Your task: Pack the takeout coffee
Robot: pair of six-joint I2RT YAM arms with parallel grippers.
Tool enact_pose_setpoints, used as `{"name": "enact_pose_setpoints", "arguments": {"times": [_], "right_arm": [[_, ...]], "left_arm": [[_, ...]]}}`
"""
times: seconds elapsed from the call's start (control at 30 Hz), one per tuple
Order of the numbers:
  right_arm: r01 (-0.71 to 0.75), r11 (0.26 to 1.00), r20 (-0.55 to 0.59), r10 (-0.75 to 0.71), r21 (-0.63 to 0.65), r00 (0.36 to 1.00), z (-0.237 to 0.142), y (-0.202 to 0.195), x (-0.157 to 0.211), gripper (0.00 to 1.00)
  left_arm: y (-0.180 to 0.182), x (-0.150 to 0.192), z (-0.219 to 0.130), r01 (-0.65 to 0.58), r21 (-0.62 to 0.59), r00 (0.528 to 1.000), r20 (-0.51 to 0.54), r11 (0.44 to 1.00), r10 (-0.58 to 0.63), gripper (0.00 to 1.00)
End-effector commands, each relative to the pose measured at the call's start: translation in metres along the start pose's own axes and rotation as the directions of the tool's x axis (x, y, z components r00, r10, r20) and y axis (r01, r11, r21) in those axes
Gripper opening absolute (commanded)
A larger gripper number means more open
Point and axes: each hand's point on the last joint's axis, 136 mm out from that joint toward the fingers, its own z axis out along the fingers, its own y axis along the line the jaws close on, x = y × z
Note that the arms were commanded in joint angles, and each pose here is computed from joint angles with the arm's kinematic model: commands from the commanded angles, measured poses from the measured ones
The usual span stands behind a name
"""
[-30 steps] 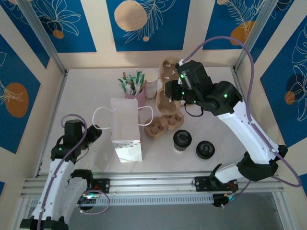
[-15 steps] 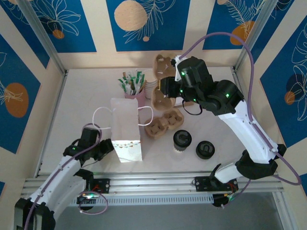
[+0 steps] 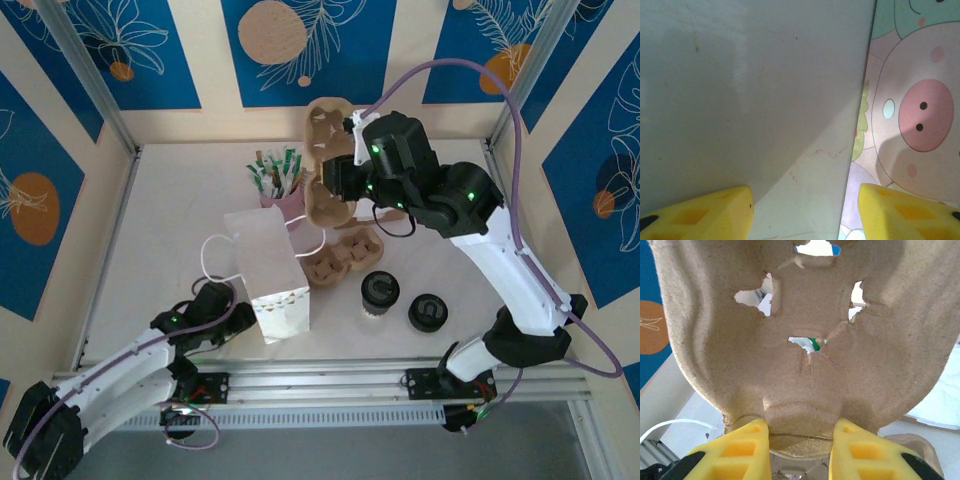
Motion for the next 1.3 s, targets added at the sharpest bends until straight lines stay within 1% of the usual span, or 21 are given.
{"name": "enact_pose_setpoints", "arguments": {"times": [0.0,0.23,0.3,0.43,0.6,0.67,0.77,0.97,1.07,1.13,1.27], "right_arm": [[0.068,0.995,0.030,-0.066,-0.068,0.997,-0.006,0.022,-0.009,0.28],[0.191,0.976,-0.011,-0.193,-0.105,0.981,0.001,0.050,0.007,0.28],[0.211,0.970,-0.031,-0.216,-0.118,0.976,0.004,0.056,0.014,0.28],[0.225,0.963,-0.082,-0.238,-0.146,0.968,0.011,0.064,0.029,0.28],[0.232,0.955,-0.161,-0.262,-0.187,0.952,0.023,0.071,0.049,0.28],[0.237,0.949,-0.192,-0.278,-0.208,0.941,0.028,0.075,0.058,0.28],[0.246,0.937,-0.220,-0.302,-0.249,0.927,0.031,0.083,0.068,0.28],[0.290,0.911,-0.221,-0.360,-0.294,0.906,0.035,0.102,0.080,0.27],[0.285,0.907,-0.222,-0.360,-0.311,0.906,0.037,0.109,0.083,0.27],[0.282,0.906,-0.231,-0.362,-0.317,0.903,0.042,0.112,0.087,0.27],[0.281,0.911,-0.248,-0.360,-0.301,0.899,0.053,0.112,0.094,0.27]], "left_arm": [[-0.028,0.016,0.012,0.028,0.116,0.998,-0.061,0.993,-0.021,0.59],[-0.050,0.023,0.021,-0.011,0.146,0.998,-0.056,0.989,0.020,0.60],[-0.061,0.024,0.023,-0.032,0.182,0.998,-0.044,0.983,0.040,0.61],[-0.079,0.025,0.027,-0.048,0.234,0.998,-0.031,0.971,0.057,0.61],[-0.096,0.025,0.028,-0.057,0.277,0.998,-0.022,0.959,0.066,0.62],[-0.101,0.027,0.028,-0.077,0.285,0.996,-0.028,0.955,0.088,0.62],[-0.098,0.025,0.027,-0.110,0.257,0.993,-0.016,0.960,0.118,0.63],[-0.076,0.013,0.019,-0.183,0.164,0.982,0.064,0.969,0.175,0.64],[-0.069,0.005,0.007,-0.207,0.136,0.975,0.113,0.969,0.193,0.65],[-0.066,-0.005,-0.004,-0.221,0.114,0.965,0.166,0.969,0.201,0.66],[-0.070,-0.019,-0.027,-0.260,0.087,0.943,0.238,0.962,0.233,0.68]]}}
